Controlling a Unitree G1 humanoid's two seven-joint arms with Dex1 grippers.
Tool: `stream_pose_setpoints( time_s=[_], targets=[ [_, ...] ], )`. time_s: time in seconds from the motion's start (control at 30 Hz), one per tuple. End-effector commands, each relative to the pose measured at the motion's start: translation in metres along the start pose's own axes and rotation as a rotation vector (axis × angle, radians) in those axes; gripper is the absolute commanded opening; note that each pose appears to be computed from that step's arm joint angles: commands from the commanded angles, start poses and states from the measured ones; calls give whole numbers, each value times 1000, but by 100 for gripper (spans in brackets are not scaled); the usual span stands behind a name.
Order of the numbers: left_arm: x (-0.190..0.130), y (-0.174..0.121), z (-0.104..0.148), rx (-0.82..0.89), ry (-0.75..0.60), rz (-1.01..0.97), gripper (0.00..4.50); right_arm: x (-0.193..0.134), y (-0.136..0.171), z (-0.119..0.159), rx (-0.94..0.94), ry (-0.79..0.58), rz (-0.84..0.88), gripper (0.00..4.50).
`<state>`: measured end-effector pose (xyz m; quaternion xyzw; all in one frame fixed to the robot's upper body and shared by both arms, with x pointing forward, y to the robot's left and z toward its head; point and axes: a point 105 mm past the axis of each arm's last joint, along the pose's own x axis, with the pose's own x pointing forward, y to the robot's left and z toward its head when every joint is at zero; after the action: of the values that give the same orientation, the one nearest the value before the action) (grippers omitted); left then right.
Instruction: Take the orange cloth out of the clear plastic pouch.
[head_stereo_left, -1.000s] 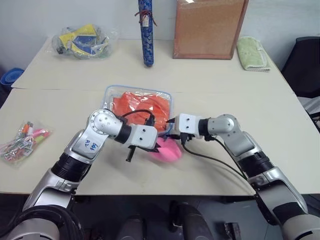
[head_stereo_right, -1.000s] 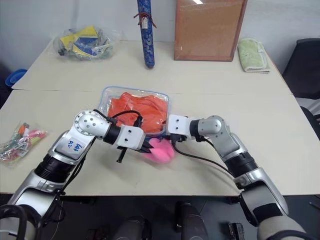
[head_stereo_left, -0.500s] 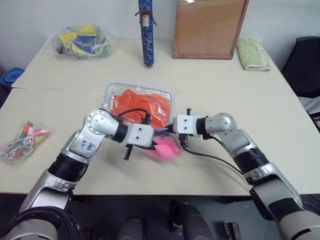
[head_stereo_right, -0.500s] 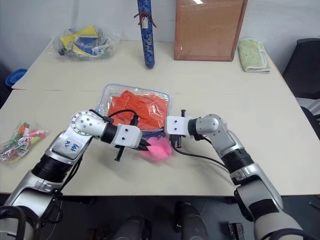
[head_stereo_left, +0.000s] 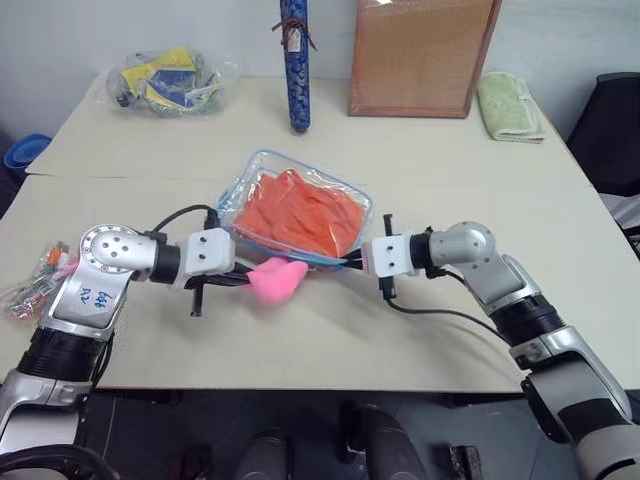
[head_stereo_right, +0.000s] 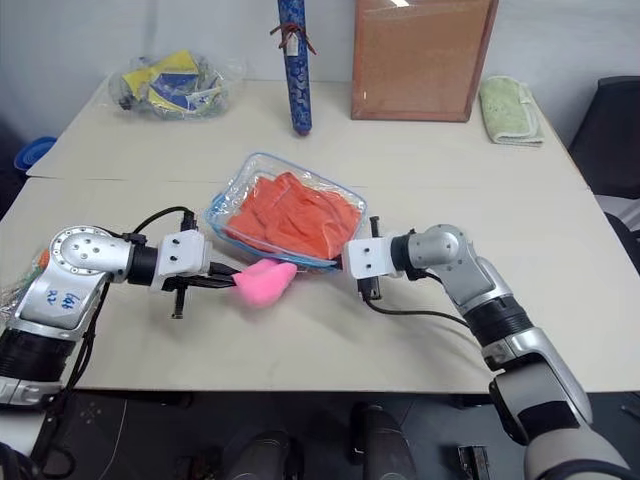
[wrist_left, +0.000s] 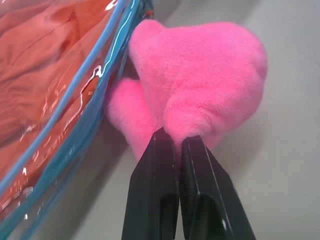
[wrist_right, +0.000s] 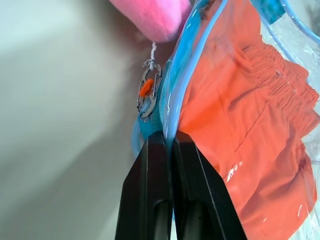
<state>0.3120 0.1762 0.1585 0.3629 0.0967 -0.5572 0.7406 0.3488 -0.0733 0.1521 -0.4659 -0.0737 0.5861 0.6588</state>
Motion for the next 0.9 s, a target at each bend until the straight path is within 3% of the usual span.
stream_pose_setpoints(
  time_s=[0.03, 0.3, 0.6, 0.9],
  targets=[
    [-21, 7, -7, -15, 48, 88, 0, -25, -13, -3, 120, -7, -70, 1],
    [0, -11, 11, -1, -25, 40, 0, -18, -10, 5, 352, -62, -69, 1],
    [8, -14, 19, 14, -41, 29, 0, -12, 2, 6, 395, -37, -37, 298],
    [16, -17, 23, 21, -54, 10, 0, 4, -10, 15, 385, -71, -73, 298]
  ],
)
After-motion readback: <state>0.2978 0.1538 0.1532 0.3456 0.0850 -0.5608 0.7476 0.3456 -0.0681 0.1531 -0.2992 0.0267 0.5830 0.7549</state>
